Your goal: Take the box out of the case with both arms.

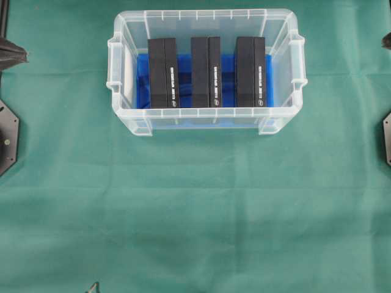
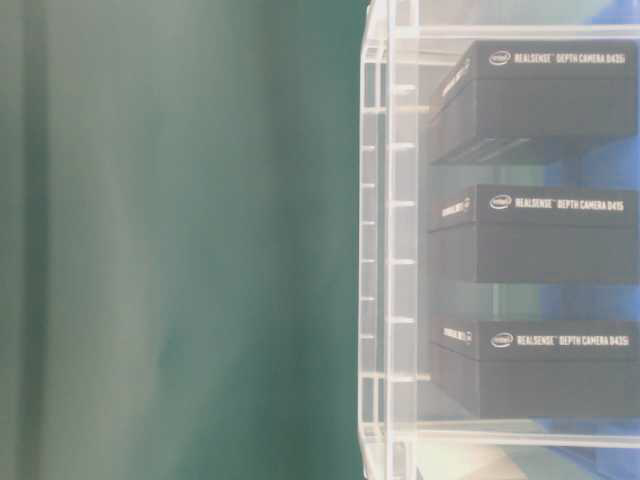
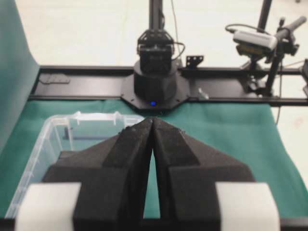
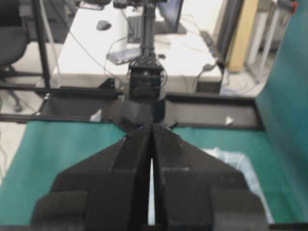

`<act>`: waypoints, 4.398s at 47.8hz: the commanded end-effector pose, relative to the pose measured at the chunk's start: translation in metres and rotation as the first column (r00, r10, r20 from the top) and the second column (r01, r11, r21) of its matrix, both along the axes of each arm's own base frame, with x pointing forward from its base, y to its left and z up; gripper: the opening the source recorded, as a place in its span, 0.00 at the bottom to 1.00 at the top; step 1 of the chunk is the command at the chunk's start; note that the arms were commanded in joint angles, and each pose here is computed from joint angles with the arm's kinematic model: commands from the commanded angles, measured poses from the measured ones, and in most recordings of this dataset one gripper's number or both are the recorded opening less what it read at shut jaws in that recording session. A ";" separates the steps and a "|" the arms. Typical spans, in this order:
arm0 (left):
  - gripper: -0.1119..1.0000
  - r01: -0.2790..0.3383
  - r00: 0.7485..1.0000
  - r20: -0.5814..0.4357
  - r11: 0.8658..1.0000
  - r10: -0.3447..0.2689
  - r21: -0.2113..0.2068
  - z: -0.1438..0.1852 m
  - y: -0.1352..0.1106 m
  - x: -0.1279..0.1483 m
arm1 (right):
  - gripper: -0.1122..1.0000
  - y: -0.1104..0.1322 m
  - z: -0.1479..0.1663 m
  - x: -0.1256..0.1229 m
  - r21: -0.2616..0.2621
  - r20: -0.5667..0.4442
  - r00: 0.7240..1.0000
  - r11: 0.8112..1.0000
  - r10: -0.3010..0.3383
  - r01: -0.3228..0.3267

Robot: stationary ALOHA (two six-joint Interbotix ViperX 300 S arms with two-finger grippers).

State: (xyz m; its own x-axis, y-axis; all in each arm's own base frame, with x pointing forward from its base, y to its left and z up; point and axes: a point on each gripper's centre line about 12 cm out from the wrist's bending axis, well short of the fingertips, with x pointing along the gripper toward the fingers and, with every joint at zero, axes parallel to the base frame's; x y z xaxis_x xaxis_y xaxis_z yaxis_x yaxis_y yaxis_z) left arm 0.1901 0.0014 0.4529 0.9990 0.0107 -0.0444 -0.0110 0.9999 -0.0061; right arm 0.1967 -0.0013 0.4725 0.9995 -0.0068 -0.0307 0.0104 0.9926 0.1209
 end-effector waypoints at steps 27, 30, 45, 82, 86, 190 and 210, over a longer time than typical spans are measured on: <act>0.10 -0.162 0.664 -0.748 0.975 -0.006 -0.151 -0.043 -0.007 -0.016 | 0.10 -0.001 -0.066 -0.014 0.048 -0.877 0.481 0.994 -0.005 0.096; 0.10 -0.169 0.597 -0.802 0.976 -0.010 -0.138 -0.047 -0.009 -0.020 | 0.10 -0.001 -0.068 -0.016 0.041 -0.912 0.410 0.994 -0.004 0.101; 0.10 -0.183 0.473 -0.881 0.977 -0.009 -0.109 -0.058 -0.011 -0.020 | 0.10 -0.004 -0.073 -0.009 0.012 -0.943 0.333 0.992 -0.030 0.123; 0.10 -0.910 0.373 -0.926 0.215 0.057 -0.354 -0.065 -0.006 -0.018 | 0.10 -0.015 -0.086 0.006 0.192 -0.959 0.249 0.336 -0.136 0.922; 0.10 -0.933 0.343 -0.937 0.136 0.062 -0.333 -0.067 -0.006 -0.020 | 0.10 -0.015 -0.086 0.006 0.205 -0.960 0.245 0.256 -0.137 0.945; 0.89 -0.968 0.251 -0.949 0.054 0.192 -0.245 -0.079 0.066 -0.023 | 0.97 -0.103 -0.123 0.003 0.103 -0.963 0.123 0.095 -0.241 0.990; 0.89 -0.946 0.318 -0.927 0.001 0.200 -0.324 -0.075 0.063 -0.029 | 0.97 -0.103 -0.123 0.004 0.121 -0.961 0.141 0.097 -0.239 0.988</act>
State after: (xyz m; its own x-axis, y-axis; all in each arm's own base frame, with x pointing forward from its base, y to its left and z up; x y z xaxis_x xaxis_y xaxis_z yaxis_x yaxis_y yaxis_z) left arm 0.1609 0.0633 0.3760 0.3201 0.1596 -0.9338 -0.9461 0.0024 -0.3239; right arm 0.2006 -0.1040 0.3428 0.1033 -0.1972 -0.9749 0.9937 -0.0229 0.1100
